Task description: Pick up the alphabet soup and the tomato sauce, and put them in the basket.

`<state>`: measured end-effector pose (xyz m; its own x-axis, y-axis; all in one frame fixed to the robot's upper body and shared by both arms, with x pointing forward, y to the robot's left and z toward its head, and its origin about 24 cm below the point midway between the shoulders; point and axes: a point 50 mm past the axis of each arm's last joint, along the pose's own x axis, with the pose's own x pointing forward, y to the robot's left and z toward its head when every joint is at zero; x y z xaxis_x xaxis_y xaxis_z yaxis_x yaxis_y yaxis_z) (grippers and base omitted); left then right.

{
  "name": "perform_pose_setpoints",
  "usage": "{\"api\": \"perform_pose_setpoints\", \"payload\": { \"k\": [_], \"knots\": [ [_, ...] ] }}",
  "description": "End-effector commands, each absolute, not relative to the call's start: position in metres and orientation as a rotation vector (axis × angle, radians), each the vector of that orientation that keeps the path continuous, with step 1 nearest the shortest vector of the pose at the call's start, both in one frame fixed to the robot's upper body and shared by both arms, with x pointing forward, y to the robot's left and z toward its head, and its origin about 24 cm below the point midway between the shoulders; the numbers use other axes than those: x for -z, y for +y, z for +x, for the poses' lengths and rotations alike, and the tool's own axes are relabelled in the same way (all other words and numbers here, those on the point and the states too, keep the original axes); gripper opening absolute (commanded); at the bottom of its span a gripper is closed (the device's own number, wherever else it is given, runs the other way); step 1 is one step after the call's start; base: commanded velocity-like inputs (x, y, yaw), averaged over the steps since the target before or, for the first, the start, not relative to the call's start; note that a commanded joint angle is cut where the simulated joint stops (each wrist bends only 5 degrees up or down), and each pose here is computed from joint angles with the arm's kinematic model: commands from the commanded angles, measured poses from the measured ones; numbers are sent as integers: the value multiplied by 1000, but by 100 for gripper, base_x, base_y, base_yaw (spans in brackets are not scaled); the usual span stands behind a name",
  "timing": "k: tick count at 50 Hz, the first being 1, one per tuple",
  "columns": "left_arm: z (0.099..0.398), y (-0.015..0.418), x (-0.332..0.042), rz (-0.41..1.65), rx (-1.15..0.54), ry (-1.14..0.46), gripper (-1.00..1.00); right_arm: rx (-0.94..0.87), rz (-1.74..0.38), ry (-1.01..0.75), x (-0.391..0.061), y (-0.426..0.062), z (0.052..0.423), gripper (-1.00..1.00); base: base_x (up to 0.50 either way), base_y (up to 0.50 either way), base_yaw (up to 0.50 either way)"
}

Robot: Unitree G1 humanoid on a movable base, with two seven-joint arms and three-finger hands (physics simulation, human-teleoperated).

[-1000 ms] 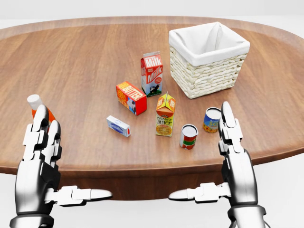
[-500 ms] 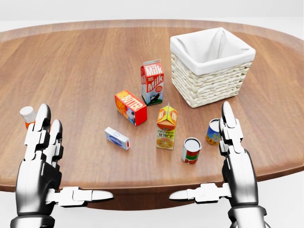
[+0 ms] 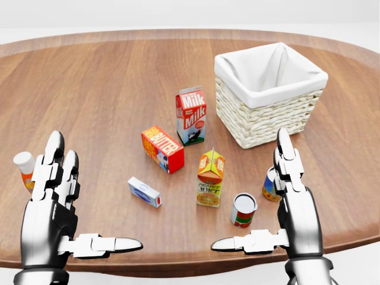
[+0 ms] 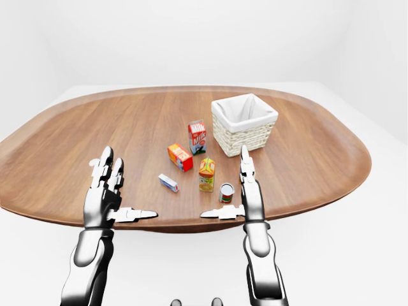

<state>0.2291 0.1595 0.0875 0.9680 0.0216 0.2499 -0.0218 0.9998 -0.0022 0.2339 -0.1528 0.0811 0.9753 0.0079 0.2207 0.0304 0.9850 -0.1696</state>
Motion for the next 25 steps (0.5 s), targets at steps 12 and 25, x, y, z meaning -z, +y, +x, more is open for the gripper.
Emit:
{"api": "perform_pose_setpoints", "payload": {
  "k": [12, 25],
  "knots": [
    [229, 159, -87, -1, -21, -251, 100, 10, -173, -225, -82, -152, 234, 100, 20, 0, 0],
    [229, 159, -87, -1, -20, -251, 100, 10, -173, -220, -80, -153, 234, 100, 20, 0, 0]
  ]
}}
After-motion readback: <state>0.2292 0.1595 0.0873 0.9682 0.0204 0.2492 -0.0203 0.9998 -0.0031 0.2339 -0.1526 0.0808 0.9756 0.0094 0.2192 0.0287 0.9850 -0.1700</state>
